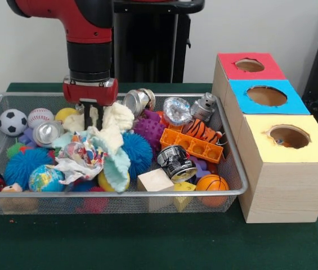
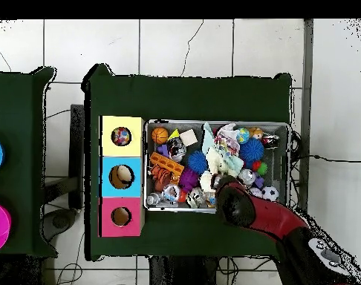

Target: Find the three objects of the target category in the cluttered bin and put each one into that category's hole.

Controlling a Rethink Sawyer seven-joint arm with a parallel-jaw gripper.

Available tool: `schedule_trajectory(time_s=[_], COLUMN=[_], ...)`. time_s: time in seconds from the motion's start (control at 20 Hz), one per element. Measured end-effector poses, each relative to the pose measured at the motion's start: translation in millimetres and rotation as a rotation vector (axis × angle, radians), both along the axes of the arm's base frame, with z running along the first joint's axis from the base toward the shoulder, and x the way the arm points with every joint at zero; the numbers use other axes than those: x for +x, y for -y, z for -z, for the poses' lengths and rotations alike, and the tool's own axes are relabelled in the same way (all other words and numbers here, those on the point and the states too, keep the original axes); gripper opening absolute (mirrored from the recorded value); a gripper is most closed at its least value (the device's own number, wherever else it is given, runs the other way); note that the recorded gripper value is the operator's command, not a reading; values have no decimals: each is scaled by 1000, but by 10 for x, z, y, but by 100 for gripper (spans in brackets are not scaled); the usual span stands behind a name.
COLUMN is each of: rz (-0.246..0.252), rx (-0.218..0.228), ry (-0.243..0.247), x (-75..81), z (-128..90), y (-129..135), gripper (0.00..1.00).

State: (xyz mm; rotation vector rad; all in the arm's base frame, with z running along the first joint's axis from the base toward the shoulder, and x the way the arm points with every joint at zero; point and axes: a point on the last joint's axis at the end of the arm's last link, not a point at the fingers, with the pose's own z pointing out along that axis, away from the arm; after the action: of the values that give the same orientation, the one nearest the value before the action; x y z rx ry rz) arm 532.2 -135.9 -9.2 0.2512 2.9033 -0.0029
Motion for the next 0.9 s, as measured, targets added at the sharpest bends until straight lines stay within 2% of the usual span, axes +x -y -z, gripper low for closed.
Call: schedule_trajectory(time_s=[0.75,0.9], rz=[12,7], rx=[-25,-25], ry=[-19,-41], x=[-85,-79], z=[-25,-101], y=[122,122], gripper=[100,100])
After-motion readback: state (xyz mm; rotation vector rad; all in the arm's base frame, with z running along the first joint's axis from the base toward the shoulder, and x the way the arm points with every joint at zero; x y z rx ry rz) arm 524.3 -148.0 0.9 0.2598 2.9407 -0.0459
